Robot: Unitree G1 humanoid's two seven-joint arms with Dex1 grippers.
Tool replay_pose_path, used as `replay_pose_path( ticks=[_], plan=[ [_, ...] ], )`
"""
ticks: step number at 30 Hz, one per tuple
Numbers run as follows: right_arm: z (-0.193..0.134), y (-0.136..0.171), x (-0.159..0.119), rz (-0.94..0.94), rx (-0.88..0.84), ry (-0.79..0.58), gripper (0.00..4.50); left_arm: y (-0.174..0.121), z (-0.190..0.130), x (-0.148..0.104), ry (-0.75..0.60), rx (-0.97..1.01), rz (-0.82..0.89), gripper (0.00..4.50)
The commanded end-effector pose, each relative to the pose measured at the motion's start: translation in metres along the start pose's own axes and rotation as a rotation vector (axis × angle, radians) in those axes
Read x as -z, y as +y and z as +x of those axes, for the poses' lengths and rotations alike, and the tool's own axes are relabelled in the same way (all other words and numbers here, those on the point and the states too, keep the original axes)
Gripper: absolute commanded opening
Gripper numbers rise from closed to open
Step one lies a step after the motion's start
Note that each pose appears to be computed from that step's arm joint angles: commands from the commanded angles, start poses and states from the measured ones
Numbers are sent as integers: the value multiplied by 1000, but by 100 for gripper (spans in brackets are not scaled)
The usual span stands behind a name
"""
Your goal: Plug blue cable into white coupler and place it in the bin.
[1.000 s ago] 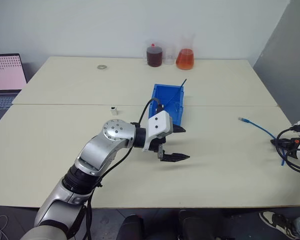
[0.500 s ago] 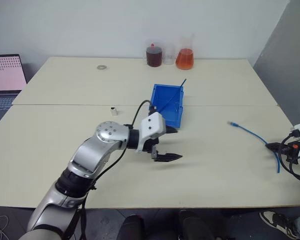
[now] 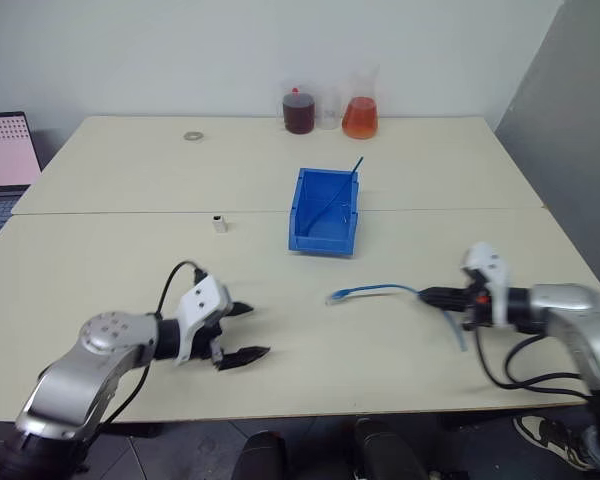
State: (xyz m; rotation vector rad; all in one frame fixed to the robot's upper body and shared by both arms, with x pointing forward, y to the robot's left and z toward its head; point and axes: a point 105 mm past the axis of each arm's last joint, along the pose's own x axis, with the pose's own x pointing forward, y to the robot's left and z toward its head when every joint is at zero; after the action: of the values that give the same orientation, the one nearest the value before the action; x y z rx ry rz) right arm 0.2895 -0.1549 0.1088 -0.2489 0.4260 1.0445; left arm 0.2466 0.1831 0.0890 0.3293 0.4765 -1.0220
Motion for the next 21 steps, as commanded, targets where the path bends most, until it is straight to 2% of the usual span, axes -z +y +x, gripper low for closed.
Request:
replay_pose_path(
  ticks=[1,8,17,21],
  plan=[
    [23,9,-17,-81,-35,-25,2,10,-17,4,1,-82,24,450],
    [49,14,-17,-116,-70,-13,2,17,-27,18,2,-143,-1,450],
    [67,13,-20,-90,-50,-27,2,18,-23,20,-12,-147,-11,450],
    [68,16,-22,-80,-48,-34,78,19,-19,17,-18,-140,-5,450]
  ],
)
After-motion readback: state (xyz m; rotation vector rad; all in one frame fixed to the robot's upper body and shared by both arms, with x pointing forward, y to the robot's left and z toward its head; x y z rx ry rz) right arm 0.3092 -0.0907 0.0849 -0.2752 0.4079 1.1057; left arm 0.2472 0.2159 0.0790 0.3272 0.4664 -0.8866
